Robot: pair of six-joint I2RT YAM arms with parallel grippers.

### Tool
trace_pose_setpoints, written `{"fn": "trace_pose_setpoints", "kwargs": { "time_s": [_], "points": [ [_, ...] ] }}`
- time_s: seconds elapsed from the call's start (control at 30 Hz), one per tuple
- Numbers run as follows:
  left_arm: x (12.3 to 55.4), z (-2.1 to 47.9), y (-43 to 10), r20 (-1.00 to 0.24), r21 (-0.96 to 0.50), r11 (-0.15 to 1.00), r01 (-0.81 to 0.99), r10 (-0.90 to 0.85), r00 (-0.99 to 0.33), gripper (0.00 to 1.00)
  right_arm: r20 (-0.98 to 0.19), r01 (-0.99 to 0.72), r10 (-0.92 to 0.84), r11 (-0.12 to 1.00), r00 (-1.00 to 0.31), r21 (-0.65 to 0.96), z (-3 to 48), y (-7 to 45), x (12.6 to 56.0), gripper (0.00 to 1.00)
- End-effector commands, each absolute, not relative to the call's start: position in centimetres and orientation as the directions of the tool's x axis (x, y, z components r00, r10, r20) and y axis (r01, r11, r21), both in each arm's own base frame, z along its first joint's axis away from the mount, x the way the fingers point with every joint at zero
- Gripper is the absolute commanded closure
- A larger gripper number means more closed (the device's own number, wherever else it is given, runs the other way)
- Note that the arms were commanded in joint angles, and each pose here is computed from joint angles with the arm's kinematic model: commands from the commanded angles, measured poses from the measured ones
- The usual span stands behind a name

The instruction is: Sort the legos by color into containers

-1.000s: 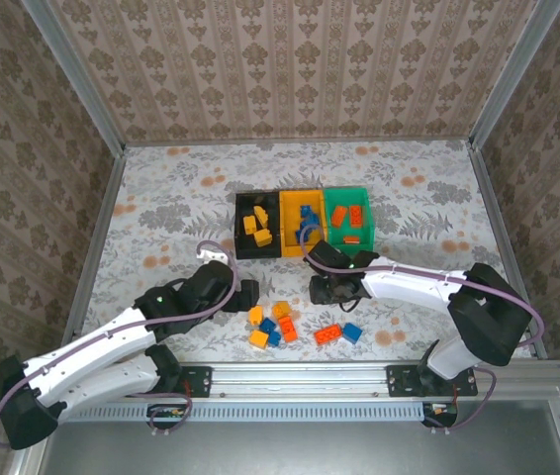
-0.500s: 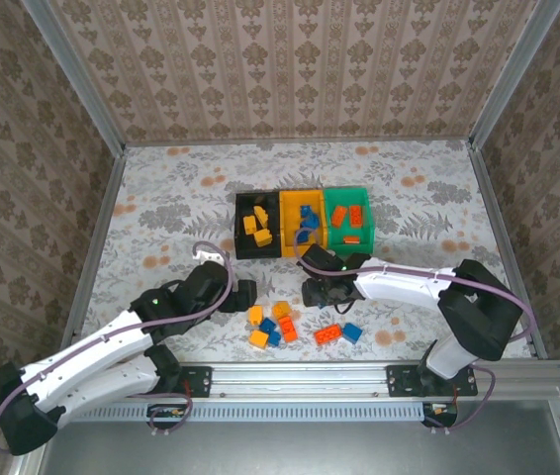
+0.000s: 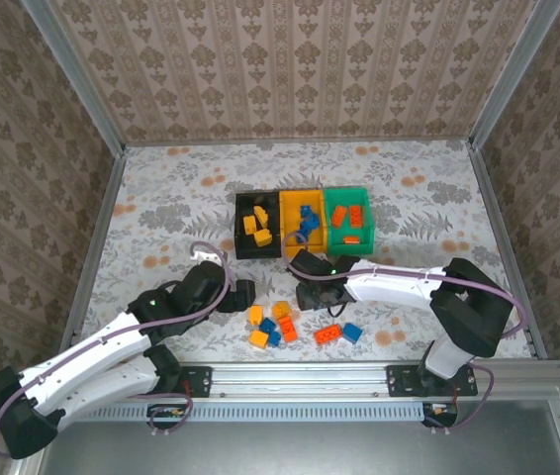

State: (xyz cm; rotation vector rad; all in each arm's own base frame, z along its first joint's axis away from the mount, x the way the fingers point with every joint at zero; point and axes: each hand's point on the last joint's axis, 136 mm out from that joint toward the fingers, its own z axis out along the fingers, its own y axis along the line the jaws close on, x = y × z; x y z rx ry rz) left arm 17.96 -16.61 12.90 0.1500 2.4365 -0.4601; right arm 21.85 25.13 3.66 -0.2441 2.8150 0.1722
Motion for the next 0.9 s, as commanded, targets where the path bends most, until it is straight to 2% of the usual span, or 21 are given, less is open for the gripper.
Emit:
{"fn": "trace_pose_setpoints", "kwargs": {
  "time_s": [0.0,0.23,0.43,0.67,0.87],
  "points": [
    [17.7,12.3,-16.1,-0.604,-0.294,0.935,0.198,-0.021,-0.796,0.0,-0.29,-0.189,-0.173,0.982,-0.941,0.027,3.1,24.4,21.4,0.47],
    [17.8,12.4,-16.1,-0.604,-0.296,0.935,0.197,-0.023,-0.797,0.0,-0.281,-0.188,-0.181,0.982,-0.942,-0.001,2.0,24.2,21.5,0.52],
    [17.7,12.2,-16.1,-0.602,-0.297,0.934,0.201,-0.019,-0.798,0.0,-0.366,-0.213,-0.184,0.976,-0.912,0.039,5.5,25.4,23.1,0.63],
    [17.7,11.8,-16.7,-0.593,-0.31,0.928,0.208,-0.018,-0.805,0.0,-0.519,-0.172,-0.085,0.978,-0.85,0.122,13.2,26.2,30.4,0.63],
    [17.7,11.4,-17.0,-0.581,-0.309,0.926,0.217,-0.003,-0.814,0.0,-0.524,-0.095,-0.032,0.991,-0.851,0.093,12.9,26.3,37.0,0.63]
  ]
}}
